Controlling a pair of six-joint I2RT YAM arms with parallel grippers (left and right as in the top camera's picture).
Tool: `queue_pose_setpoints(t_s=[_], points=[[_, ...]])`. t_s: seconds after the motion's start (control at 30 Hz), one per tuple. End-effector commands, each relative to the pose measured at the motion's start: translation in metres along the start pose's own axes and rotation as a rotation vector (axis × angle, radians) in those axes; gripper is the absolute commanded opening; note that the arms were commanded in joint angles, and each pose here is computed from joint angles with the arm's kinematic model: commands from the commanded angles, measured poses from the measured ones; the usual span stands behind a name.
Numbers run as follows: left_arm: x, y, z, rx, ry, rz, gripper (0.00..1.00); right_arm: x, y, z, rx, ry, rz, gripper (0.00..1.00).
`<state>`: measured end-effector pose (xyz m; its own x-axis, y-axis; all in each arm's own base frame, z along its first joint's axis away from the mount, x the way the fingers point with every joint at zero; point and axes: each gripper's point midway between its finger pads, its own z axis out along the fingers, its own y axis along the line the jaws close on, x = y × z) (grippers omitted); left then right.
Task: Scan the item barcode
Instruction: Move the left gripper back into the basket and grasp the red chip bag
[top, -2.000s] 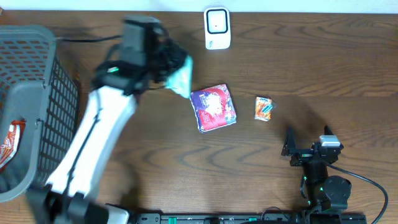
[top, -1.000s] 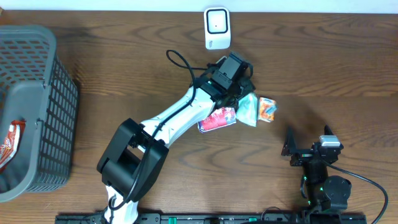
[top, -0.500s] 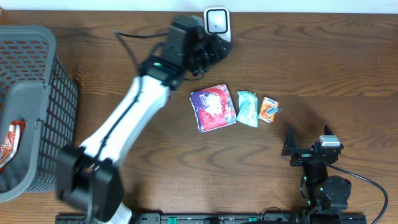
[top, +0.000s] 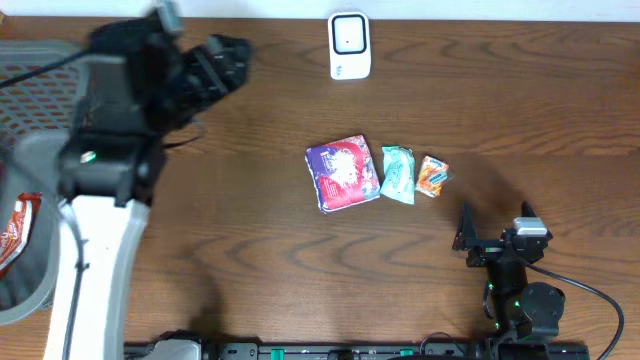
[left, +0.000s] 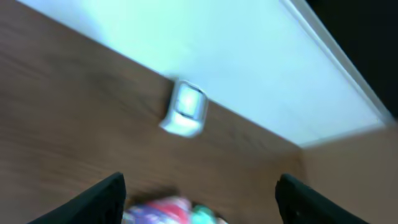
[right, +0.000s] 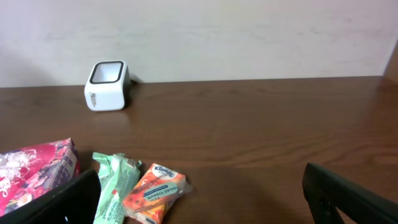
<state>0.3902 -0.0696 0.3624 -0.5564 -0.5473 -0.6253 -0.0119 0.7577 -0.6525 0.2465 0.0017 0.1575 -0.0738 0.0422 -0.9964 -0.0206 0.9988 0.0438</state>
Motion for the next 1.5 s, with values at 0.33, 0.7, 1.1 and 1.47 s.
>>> queue_pose_setpoints(t_s=[0.33,0.7,1.1,1.47], points=[[-0.083,0.161,-0.147,-0.677,-0.402,-0.003,0.88,0.0,0.0,0.0,0.0,-0.002,-0.012,0.99],[-0.09,0.241,-0.185,-1.116,-0.458,-0.072,0.98,0.0,0.0,0.0,-0.001,-0.002,-0.011,0.99],[-0.093,0.329,-0.181,-1.362,-0.218,0.054,0.98,0.0,0.0,0.0,0.0,-0.002,-0.012,0.99],[-0.062,0.407,-0.167,-1.214,0.076,0.064,0.91,0.0,0.0,0.0,0.0,-0.002,-0.012,0.99]])
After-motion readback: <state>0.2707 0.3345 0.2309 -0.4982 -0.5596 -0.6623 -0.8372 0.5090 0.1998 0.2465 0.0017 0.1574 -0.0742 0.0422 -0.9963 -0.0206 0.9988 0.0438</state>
